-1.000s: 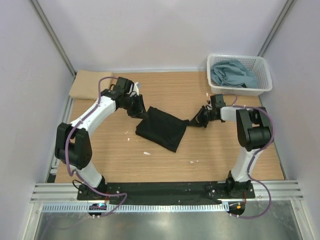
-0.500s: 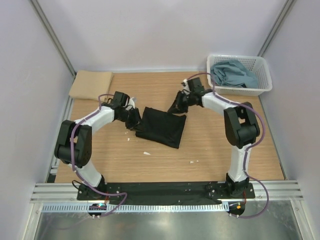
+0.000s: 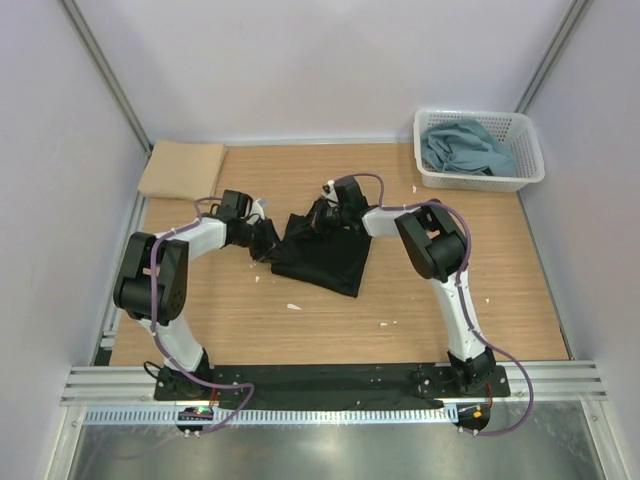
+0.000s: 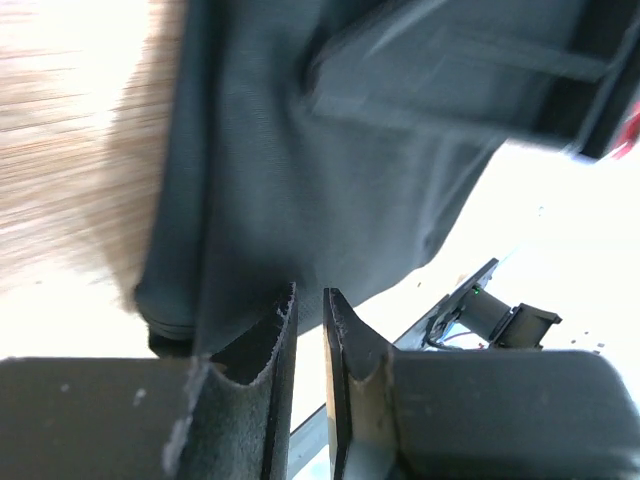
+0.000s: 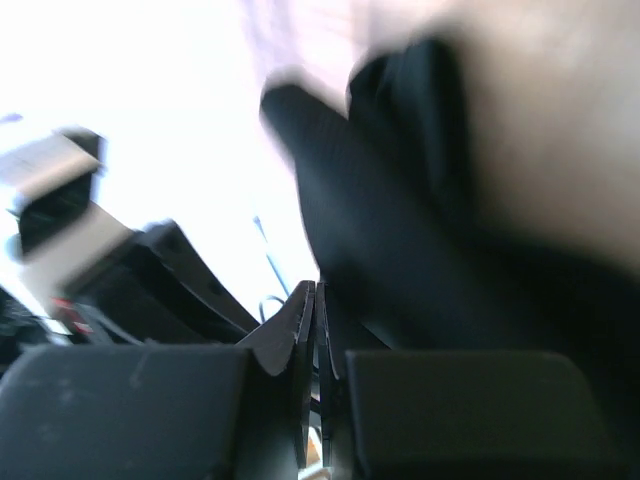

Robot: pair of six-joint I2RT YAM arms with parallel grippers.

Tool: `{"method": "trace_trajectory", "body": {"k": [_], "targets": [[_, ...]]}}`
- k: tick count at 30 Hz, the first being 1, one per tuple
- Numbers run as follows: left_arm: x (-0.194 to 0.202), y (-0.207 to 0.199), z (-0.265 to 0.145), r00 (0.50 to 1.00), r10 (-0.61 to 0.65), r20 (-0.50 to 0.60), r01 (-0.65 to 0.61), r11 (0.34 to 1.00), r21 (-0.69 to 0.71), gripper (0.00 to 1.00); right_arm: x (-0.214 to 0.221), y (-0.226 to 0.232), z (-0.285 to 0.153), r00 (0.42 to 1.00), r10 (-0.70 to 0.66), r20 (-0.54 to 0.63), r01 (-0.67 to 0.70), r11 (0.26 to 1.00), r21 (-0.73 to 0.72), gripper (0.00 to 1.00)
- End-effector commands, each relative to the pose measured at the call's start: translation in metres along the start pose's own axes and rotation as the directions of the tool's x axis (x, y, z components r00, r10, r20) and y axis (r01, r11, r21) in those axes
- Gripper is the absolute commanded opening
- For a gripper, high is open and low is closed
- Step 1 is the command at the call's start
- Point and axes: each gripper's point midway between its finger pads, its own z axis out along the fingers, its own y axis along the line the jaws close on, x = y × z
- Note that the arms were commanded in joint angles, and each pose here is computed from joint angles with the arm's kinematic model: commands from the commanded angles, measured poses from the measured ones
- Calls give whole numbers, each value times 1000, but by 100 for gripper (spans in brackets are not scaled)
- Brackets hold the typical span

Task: Fold and stack the t-shirts
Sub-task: Fold the tshirt

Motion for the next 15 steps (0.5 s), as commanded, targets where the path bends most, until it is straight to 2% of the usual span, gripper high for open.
{"method": "trace_trajectory", "body": {"k": [1,9,15], "targets": [[-1,0,5,1000,4,-8,-4,999,35,17,-20,37,4,999,-14,34,18,991,-132,9],[5,23,15,998,-41,-43,41,999,1,15,-50,28,25,997,2,75,8,990,-138,9],[11,36,16,997,-63,-49,62,998,-22,14,-76,1,31,990,51,133,-46,998,-42,9]]}}
